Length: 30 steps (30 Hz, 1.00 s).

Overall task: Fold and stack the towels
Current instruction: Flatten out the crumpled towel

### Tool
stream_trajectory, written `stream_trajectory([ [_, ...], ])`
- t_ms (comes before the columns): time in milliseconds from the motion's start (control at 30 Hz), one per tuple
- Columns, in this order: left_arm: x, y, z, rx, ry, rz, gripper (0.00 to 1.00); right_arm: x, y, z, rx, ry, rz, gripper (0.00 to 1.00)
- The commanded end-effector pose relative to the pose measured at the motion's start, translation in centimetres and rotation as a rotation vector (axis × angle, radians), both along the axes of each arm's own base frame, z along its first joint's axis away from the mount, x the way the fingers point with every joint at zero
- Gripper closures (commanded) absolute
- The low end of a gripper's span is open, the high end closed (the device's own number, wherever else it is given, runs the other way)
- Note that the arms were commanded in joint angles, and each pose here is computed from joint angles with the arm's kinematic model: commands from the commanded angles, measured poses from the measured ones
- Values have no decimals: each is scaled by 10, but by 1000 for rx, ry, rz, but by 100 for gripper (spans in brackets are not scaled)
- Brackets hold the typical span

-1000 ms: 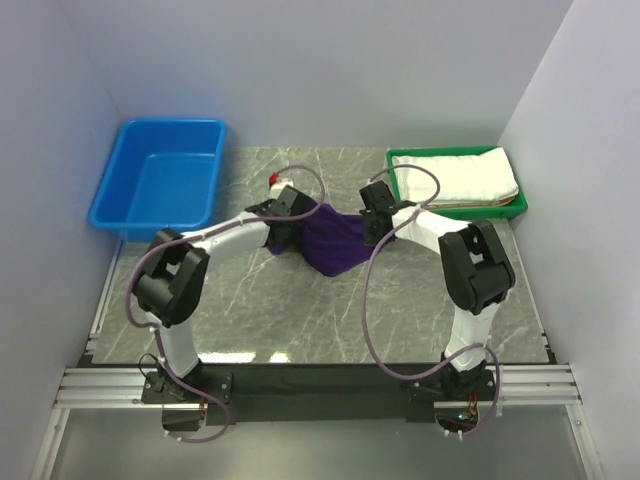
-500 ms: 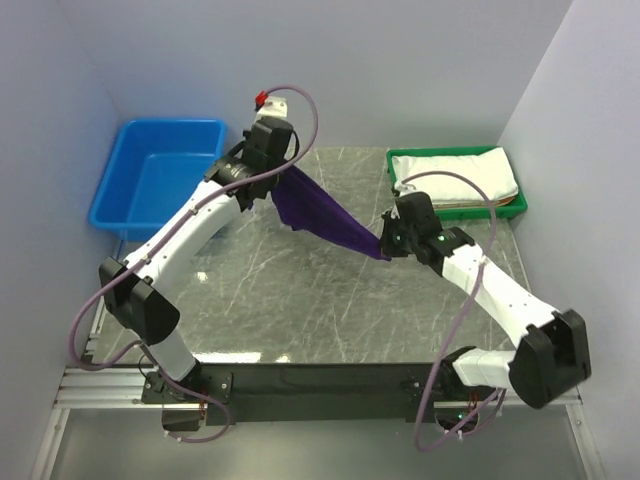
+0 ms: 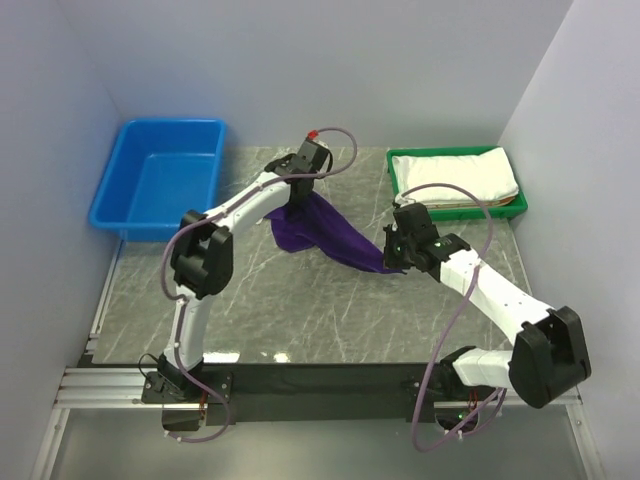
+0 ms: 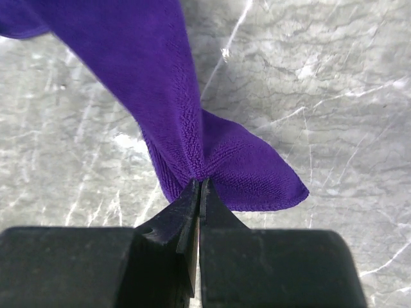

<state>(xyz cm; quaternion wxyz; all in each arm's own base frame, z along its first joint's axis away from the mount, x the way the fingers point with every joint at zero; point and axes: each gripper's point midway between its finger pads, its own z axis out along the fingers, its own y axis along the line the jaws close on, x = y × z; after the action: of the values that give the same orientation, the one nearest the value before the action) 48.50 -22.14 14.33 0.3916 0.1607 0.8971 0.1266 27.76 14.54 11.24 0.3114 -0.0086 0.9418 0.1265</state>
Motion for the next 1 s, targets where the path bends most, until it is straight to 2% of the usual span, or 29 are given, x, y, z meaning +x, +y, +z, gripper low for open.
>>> stream_trajectory([
  [0,36,-24,36,-108,-137,-22,57,7,2,-6,10,7,-27,100],
  [33,41,-25,34,-116,-151,-3,47,7,1,-11,2,16,-33,100],
  [67,43,-25,39,-130,-170,15,28,8,-1,-14,-7,16,-50,100],
  [167,39,-13,62,-218,-248,103,10,6,-7,-25,-32,37,-81,100],
  [200,35,-3,87,-308,-290,165,8,5,-8,-27,-34,39,-83,100],
  [233,29,2,93,-354,-295,194,7,6,-6,-26,-25,35,-81,100],
  [267,18,11,80,-372,-255,228,7,7,-6,-26,-22,33,-83,100],
  [300,8,20,98,-468,-276,290,8,7,-5,-25,-20,33,-80,100],
  [333,-1,21,97,-505,-257,298,9,8,-5,-25,-18,32,-79,100],
  [367,-16,27,73,-504,-208,324,11,9,-4,-24,-17,27,-78,100],
  [433,-39,23,77,-626,-181,344,15,10,-2,-24,-10,22,-73,100],
  [467,-56,28,46,-615,-123,364,19,9,-3,-26,-11,25,-70,100],
  [500,-64,26,53,-693,-134,377,20,9,-1,-26,-4,24,-64,100],
  [533,-72,25,42,-716,-113,380,22,10,1,-24,5,18,-62,100],
  [567,-88,28,10,-708,-49,398,23,10,1,-24,9,17,-59,100],
  [633,-95,21,-2,-783,-31,406,23,9,4,-26,20,17,-52,100],
  [700,-106,19,-27,-805,30,429,25,9,5,-27,27,19,-50,100],
  [800,-109,14,-57,-804,87,461,28,9,6,-28,27,24,-42,100],
  [967,-107,10,-81,-813,111,490,37,8,4,-27,21,13,-40,100],
])
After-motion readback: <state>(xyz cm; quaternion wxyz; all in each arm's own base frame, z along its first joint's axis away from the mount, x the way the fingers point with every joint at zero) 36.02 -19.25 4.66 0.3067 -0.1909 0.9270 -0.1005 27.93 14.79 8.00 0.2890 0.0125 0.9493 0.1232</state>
